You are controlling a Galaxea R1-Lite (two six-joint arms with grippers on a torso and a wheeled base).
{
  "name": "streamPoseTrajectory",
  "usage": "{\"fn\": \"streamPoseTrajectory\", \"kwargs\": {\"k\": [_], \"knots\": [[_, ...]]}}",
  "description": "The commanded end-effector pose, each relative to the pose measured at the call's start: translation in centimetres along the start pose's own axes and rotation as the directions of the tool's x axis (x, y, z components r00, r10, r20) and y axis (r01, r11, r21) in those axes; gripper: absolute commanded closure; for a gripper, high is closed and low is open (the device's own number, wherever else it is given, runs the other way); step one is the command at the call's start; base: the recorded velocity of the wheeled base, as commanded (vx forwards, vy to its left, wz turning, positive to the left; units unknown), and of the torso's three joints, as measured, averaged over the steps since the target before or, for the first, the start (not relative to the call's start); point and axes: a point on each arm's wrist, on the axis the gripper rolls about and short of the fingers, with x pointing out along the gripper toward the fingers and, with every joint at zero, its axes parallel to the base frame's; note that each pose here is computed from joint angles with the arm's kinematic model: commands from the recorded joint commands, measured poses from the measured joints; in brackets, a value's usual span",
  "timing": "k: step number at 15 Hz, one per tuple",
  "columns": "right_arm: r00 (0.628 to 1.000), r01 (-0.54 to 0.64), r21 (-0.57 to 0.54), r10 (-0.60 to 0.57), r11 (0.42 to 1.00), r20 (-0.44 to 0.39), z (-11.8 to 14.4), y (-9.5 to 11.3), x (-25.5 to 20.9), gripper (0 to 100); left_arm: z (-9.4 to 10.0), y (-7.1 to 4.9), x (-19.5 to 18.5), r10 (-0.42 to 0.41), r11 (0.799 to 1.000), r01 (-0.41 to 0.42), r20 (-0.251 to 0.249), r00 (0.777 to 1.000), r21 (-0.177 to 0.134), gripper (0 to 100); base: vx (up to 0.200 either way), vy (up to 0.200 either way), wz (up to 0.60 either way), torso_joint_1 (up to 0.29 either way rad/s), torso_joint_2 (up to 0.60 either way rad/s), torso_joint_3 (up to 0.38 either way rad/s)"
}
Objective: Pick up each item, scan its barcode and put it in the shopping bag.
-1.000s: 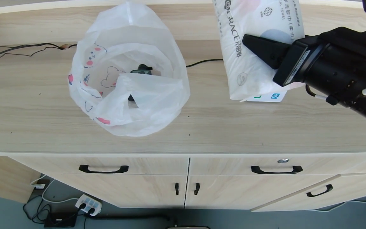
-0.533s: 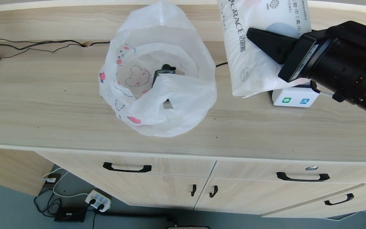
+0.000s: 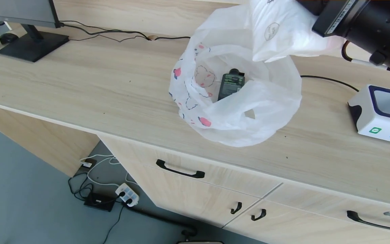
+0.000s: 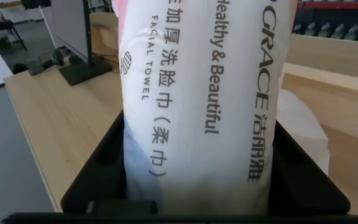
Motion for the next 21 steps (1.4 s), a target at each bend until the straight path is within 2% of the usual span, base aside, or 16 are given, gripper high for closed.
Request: {"fn": "streamPoseTrajectory", "kwargs": {"k": [1, 4, 6, 8, 14, 18, 21], "knots": [[1.0, -0.019, 0.002, 0.019, 1.0, -0.021, -0.3, 0.1, 1.8, 100, 0.0, 0.0, 0.0, 0.001, 1.0, -0.001, 0.001, 1.0, 0.001, 0, 0.0, 0.0, 0.0, 0.0, 0.0, 0.0], [1.0, 0.006, 0.097, -0.004, 0.995, -0.021, -1.3, 0.0, 3.7, 100, 0.0, 0.0, 0.0, 0.001, 1.0, -0.001, 0.001, 1.0, 0.0, 0, 0.0, 0.0, 0.0, 0.0, 0.0, 0.0], [0.997, 0.061, 0.139, -0.054, 0.988, -0.053, -1.9, -0.5, 3.0, 100, 0.0, 0.0, 0.0, 0.001, 1.0, -0.001, 0.001, 1.0, 0.0, 0, 0.0, 0.0, 0.0, 0.0, 0.0, 0.0], [0.99, 0.09, 0.178, -0.069, 0.98, -0.121, -3.5, -1.0, 1.6, 100, 0.0, 0.0, 0.0, 0.001, 1.0, -0.001, 0.001, 1.0, 0.0, 0, 0.0, 0.0, 0.0, 0.0, 0.0, 0.0], [0.979, 0.097, 0.175, -0.062, 0.98, -0.196, -6.0, -0.8, 0.5, 100, 0.0, 0.0, 0.0, 0.001, 1.0, -0.001, 0.001, 1.0, 0.0, 0, 0.0, 0.0, 0.0, 0.0, 0.0, 0.0], [0.984, 0.088, 0.161, -0.061, 0.983, -0.169, -6.0, -0.5, 2.6, 100, 0.0, 0.0, 0.0, 0.001, 1.0, -0.001, 0.001, 1.0, 0.0, 0, 0.0, 0.0, 0.0, 0.0, 0.0, 0.0], [0.979, 0.096, 0.184, -0.059, 0.978, -0.194, -6.3, -0.6, 2.7, 100, 0.0, 0.0, 0.0, 0.001, 1.0, -0.001, 0.002, 1.0, 0.0, 0, 0.0, 0.0, 0.0, 0.0, 0.0, 0.0]]}}
